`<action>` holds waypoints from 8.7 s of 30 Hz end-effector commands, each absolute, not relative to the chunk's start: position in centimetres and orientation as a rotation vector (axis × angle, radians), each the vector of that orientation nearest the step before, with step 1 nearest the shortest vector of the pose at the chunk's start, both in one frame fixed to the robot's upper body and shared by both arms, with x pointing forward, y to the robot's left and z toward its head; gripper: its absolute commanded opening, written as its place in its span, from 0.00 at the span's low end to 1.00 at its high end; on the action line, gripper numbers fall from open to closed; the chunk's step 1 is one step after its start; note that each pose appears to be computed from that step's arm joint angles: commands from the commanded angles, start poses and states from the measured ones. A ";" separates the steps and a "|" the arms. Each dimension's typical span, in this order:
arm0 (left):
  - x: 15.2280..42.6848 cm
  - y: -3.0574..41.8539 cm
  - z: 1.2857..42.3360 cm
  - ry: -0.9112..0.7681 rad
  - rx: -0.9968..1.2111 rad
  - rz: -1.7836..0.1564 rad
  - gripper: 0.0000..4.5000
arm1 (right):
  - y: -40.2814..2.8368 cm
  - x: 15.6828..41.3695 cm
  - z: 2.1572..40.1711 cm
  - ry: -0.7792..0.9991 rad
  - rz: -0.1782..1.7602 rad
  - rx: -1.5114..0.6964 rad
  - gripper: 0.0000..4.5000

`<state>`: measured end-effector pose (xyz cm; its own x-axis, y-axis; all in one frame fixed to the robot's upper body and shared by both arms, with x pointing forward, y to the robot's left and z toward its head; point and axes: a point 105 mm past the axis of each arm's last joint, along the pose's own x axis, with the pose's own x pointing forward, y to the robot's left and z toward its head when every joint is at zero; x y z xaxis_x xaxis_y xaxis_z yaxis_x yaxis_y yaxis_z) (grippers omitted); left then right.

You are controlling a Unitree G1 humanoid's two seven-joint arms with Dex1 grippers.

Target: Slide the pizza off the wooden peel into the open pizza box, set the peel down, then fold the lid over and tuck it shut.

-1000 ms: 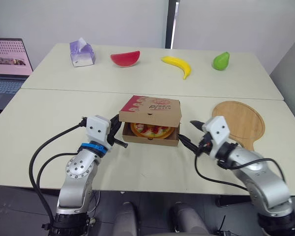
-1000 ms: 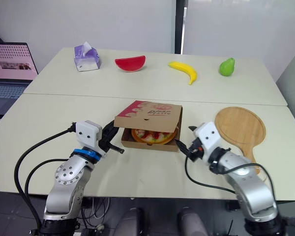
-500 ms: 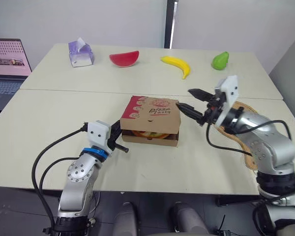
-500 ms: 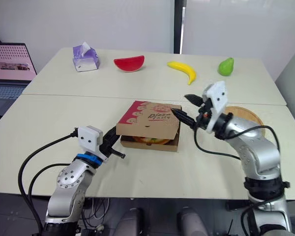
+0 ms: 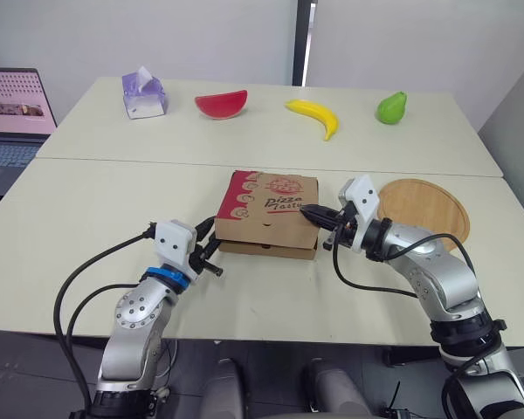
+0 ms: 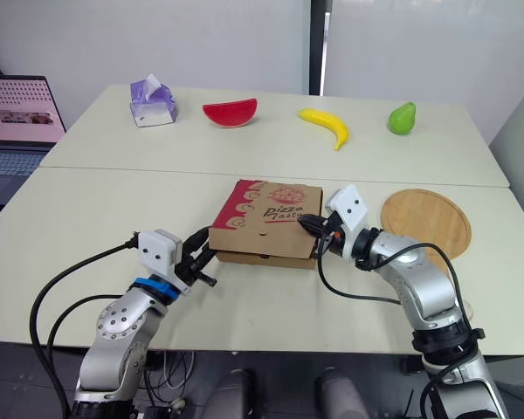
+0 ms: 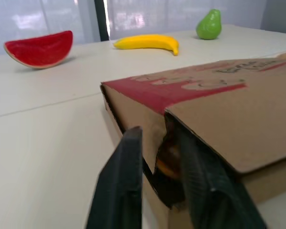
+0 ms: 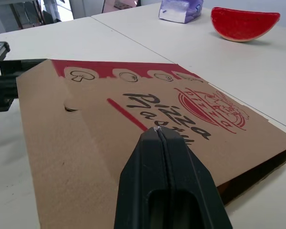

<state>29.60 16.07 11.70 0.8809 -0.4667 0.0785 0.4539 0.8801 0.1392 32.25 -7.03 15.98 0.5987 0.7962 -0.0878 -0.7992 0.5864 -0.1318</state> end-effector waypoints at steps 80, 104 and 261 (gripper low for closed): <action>36.5 14.9 17.8 0.142 0.295 -1.215 0.00 | -7.7 32.4 17.4 -0.187 0.922 -0.759 1.00; 36.8 15.0 17.5 0.127 0.340 -1.217 0.00 | -5.3 32.0 16.5 -0.197 0.955 -0.722 1.00; 38.7 16.7 15.9 0.107 0.334 -1.065 0.00 | -7.6 36.2 13.4 0.137 0.825 -0.386 0.01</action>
